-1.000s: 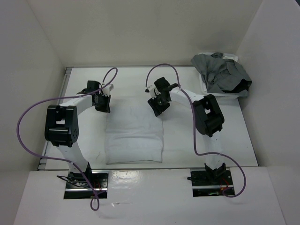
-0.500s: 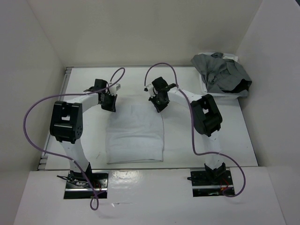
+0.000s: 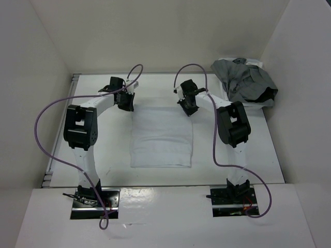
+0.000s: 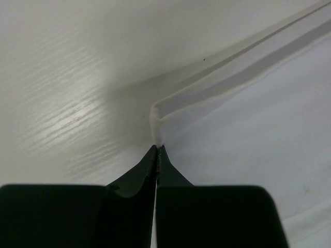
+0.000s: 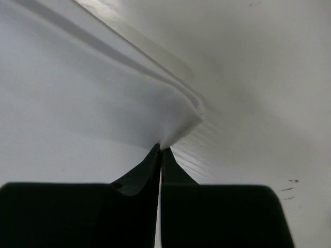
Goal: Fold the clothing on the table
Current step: Flatten the skirt out
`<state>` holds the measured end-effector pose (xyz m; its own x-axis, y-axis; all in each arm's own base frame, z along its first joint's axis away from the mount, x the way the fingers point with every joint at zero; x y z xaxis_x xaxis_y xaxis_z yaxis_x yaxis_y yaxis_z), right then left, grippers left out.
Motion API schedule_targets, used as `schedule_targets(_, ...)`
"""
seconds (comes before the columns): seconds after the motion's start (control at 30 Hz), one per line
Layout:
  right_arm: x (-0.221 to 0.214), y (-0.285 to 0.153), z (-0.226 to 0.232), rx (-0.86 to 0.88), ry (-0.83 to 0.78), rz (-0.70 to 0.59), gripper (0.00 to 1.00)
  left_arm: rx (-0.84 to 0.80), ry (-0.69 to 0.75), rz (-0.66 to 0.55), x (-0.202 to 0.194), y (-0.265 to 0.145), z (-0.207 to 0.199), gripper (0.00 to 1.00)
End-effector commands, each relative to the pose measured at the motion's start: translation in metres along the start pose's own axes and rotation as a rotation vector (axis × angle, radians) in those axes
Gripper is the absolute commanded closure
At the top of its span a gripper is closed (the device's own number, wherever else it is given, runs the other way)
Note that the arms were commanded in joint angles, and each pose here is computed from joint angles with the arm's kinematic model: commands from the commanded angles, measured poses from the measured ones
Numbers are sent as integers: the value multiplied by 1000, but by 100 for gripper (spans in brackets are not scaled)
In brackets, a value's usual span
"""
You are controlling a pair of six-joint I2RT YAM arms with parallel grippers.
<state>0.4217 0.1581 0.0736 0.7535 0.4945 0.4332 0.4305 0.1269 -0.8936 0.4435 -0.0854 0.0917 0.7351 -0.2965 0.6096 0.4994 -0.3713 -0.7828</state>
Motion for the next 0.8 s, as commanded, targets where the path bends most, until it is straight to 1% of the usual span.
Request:
schedule_targets(0.0,18,-13,-27,-109,0,-55,100,-9,0,-34,14,4,1,100)
schedule_targets(0.2,22,-2,-29,-125,10,-46,100,-18,-1,-49,22,14,-4,100)
schedule_targets(0.27,30,-3,-33,-151,32,-64,99,-18,-1,-48,23,17,-3,100)
schedule_targets(0.3,31,0,-36,-182,44,-58,90,-16,3,-60,28,15,-3,98)
schedule_targets(0.33,34,-3,-38,-195,45,-60,85,-20,13,-68,32,15,-7,93)
schedule_targets(0.37,38,-5,-39,-196,45,-62,79,-9,16,-75,35,14,-5,70)
schedule_targets(0.4,44,-12,-41,-212,59,-81,71,-12,11,-62,33,14,-6,62)
schedule_targets(0.43,48,-19,-42,-214,61,-92,58,-7,20,-88,42,7,-6,55)
schedule_targets(0.47,49,-26,-43,-216,62,-99,52,7,23,-97,46,3,-6,41)
schedule_targets(0.5,57,-44,-45,-222,67,-140,40,10,27,-112,50,-3,-7,37)
schedule_targets(0.57,60,-60,-46,-227,71,-170,35,28,37,-143,60,-20,-9,31)
schedule_targets(0.6,67,-80,-48,-234,77,-213,32,31,41,-157,64,-26,-10,28)
schedule_targets(0.63,61,-82,-51,-228,93,-209,31,35,47,-176,69,-34,-11,27)
schedule_targets(0.73,58,-89,-52,-211,99,-225,30,44,46,-175,69,-34,-10,27)
schedule_targets(0.77,58,-89,-52,-211,99,-225,30,42,43,-163,66,-29,-9,29)
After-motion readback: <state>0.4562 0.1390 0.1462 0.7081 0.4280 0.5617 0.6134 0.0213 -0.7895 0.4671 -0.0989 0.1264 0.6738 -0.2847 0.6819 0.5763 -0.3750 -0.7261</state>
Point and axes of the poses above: each gripper's point midway between its finger pads, its own y axis out along the fingers, its own z axis along the line the jaws close on, x = y × z, the point moved 6 cm from there along -y, back along the fingers, and after that the axes turned 4 degrees about y, right-handed, at the moved point
